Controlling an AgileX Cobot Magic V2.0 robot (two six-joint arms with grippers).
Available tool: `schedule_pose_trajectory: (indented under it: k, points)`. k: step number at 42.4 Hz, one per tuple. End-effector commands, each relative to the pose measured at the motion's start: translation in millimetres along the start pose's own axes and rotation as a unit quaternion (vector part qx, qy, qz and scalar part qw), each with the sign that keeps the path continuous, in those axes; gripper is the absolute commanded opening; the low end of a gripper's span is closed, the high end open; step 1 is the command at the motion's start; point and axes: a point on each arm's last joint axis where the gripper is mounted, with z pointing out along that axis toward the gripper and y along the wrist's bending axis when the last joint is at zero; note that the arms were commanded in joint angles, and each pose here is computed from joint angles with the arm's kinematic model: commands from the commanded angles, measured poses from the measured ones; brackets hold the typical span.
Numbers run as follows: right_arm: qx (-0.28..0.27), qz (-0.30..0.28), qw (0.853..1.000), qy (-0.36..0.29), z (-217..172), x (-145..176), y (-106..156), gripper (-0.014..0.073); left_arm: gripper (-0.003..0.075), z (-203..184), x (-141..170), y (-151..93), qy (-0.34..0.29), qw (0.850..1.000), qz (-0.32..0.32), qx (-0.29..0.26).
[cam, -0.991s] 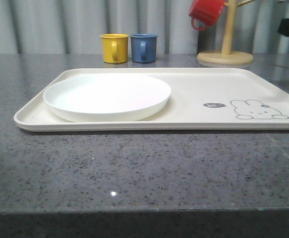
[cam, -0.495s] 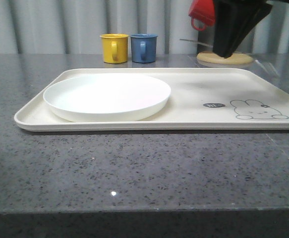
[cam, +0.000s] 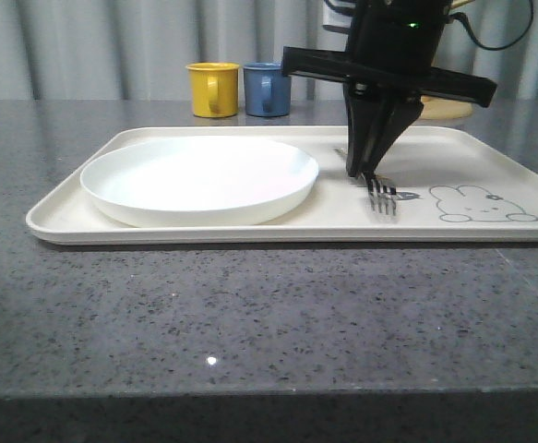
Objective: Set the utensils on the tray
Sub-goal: 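Lower the fork onto the tray beside the plate and release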
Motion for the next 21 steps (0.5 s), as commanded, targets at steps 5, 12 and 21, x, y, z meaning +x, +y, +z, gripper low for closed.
schedule_pose_trajectory:
  k: [5, 12, 21]
  points:
    - [-0.027, 0.002, 0.999, -0.04, -25.2, -3.9, 6.1, 0.012, 0.0438, -6.1, -13.1, 0.8, -0.052, 0.999, -0.004, -0.001]
    - [-0.027, -0.011, 0.998, -0.05, -33.8, -3.2, 5.7, 0.0316, 0.0438, -6.1, -13.1, 0.8, -0.052, 0.999, -0.004, -0.001]
    - [-0.003, -0.113, 0.988, -0.104, -90.5, 11.3, -3.3, 0.0328, 0.0438, -6.1, -13.1, 0.8, -0.052, 0.999, -0.004, -0.001]
